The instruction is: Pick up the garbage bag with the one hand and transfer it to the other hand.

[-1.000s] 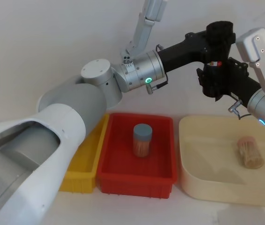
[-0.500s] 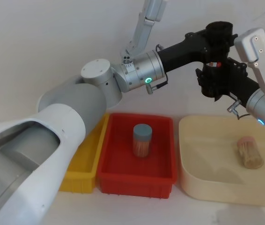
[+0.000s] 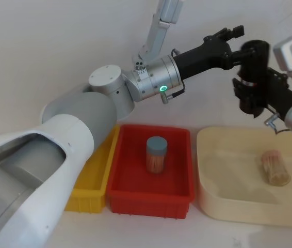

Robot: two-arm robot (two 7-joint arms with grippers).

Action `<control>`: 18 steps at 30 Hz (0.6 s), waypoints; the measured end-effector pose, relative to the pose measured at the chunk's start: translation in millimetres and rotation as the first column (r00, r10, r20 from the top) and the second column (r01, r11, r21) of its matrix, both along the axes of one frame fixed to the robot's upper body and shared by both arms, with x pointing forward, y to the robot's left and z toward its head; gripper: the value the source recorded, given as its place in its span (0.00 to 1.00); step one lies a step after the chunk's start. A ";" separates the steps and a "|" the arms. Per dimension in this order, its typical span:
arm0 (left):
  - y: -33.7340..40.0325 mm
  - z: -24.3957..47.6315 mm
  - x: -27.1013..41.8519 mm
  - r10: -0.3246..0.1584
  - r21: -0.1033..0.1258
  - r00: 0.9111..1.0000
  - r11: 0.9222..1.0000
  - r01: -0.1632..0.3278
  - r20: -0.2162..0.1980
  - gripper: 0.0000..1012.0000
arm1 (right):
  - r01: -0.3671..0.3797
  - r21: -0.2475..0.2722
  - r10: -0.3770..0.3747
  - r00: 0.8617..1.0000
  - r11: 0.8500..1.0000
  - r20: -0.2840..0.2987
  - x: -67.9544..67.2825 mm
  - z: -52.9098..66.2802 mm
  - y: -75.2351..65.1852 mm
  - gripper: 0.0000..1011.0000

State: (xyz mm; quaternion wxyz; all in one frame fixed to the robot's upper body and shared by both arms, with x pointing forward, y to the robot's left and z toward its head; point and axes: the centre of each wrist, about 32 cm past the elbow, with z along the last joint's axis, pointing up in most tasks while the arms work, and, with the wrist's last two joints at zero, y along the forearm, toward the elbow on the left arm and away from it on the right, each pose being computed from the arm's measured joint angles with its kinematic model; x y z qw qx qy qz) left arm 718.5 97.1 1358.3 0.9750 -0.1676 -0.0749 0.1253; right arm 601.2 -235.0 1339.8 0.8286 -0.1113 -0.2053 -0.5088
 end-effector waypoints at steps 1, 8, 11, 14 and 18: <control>0.0 0.0 0.0 0.000 0.000 1.000 1.000 0.000 0.000 0.99 | 0.020 0.003 -0.020 1.000 1.000 -0.004 0.8 -1.6 -4.2 0.56; 0.0 0.0 0.0 0.000 0.000 1.000 1.000 0.000 0.000 0.99 | 0.096 0.016 -0.095 0.995 0.995 -0.022 3.4 -9.3 -21.0 0.56; 0.0 0.0 0.0 0.000 0.000 1.000 1.000 0.000 0.000 0.99 | 0.138 0.024 -0.137 0.990 0.990 -0.035 5.1 -14.1 -30.7 0.56; 0.0 0.0 0.0 0.000 0.000 1.000 1.000 0.000 0.000 0.99 | 0.183 0.033 -0.181 0.982 0.983 -0.047 6.9 -18.7 -40.5 0.56; 0.0 -0.1 0.0 0.000 0.000 1.000 1.000 0.000 0.000 0.99 | 0.251 0.045 -0.247 0.967 0.967 -0.067 9.9 -26.5 -55.9 0.66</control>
